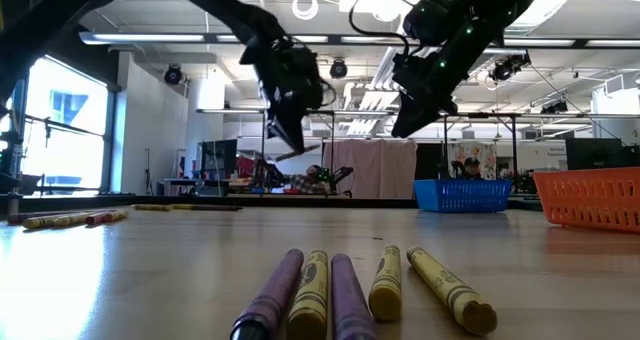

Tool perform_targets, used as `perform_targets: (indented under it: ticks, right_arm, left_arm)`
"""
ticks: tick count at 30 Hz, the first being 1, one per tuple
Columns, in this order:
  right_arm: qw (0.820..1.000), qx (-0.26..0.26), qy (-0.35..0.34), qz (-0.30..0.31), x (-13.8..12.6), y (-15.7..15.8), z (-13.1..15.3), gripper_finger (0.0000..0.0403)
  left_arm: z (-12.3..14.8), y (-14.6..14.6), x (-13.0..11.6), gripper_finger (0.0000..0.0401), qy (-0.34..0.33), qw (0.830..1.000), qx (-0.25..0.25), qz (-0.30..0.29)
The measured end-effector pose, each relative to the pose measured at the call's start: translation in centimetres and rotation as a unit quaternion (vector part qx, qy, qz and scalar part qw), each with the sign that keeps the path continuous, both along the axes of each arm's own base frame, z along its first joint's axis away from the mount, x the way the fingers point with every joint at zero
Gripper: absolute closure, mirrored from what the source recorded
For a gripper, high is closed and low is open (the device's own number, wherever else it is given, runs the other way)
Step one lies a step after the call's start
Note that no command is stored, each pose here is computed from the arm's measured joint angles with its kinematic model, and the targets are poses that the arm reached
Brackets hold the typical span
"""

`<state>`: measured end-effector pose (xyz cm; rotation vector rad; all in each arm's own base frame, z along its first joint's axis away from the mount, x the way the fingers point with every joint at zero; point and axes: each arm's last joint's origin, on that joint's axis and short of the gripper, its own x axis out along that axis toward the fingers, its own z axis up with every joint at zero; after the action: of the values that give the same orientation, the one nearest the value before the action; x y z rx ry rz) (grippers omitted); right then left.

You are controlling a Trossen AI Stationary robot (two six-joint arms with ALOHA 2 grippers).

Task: Sort crayons
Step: Put the yellow crayon into the orange basket

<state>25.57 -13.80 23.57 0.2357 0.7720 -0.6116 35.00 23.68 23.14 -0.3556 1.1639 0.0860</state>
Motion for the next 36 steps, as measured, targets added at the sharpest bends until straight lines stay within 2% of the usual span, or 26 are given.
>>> perform_targets:
  ticks: [2, 5, 9, 12, 15, 18, 20, 23, 27, 32, 34, 36]
  right_arm:
    - [1.0, -0.008, 0.006, 0.005, -0.2, -0.4, 0.0, 0.0291]
    - [1.0, -0.009, 0.014, -0.011, -1.0, -1.6, -0.1, 0.0291]
    - [1.0, 0.0, -0.019, -0.019, -1.7, -3.2, 0.2, 0.0292]
    - [0.997, -0.014, -0.072, -0.007, -1.7, -3.7, -0.4, 0.0299]
    - [0.992, -0.017, -0.123, 0.012, -2.3, -3.9, -2.2, 0.0312]
    - [0.98, -0.017, -0.198, 0.012, -3.1, -3.7, -3.8, 0.0323]
    - [0.964, -0.014, -0.264, 0.015, -3.6, -3.3, -4.4, 0.0328]
    - [0.935, -0.014, -0.352, 0.034, -3.8, -2.2, -4.4, 0.0331]
    - [0.905, -0.014, -0.42, 0.062, -3.2, -0.2, -3.9, 0.0331]
    - [0.894, -0.005, -0.432, 0.115, -1.4, 2.3, -3.1, 0.0331]
    - [0.891, -0.016, -0.433, 0.134, -0.7, 3.3, -2.7, 0.0331]
    - [0.887, -0.031, -0.433, 0.157, -0.1, 4.1, -2.2, 0.033]
  left_arm:
    - [0.3, -1.2, 0.7, 0.04, -0.004, 1.0, 0.008, -0.026]
    - [0.8, -2.0, 1.0, 0.04, -0.013, 0.999, 0.02, -0.034]
    - [1.9, -2.2, 0.8, 0.04, -0.027, 0.998, 0.036, -0.05]
    - [2.4, -1.9, -0.1, 0.0401, -0.036, 0.998, 0.04, -0.039]
    - [2.8, -1.2, -1.6, 0.0401, -0.059, 0.997, 0.052, -0.007]
    - [3.0, -0.9, -3.4, 0.0401, -0.09, 0.993, 0.064, 0.034]
    - [2.9, -1.1, -4.2, 0.0401, -0.131, 0.988, 0.068, 0.055]
    - [3.1, -2.0, -5.0, 0.0401, -0.232, 0.967, 0.073, 0.074]
    - [3.2, -4.6, -5.2, 0.0401, -0.359, 0.926, 0.092, 0.07]
    - [3.0, -7.4, -5.1, 0.0401, -0.472, 0.875, 0.086, 0.063]
    - [2.9, -8.2, -4.9, 0.0401, -0.492, 0.865, 0.082, 0.056]
    - [2.9, -8.8, -4.6, 0.0401, -0.497, 0.863, 0.078, 0.048]
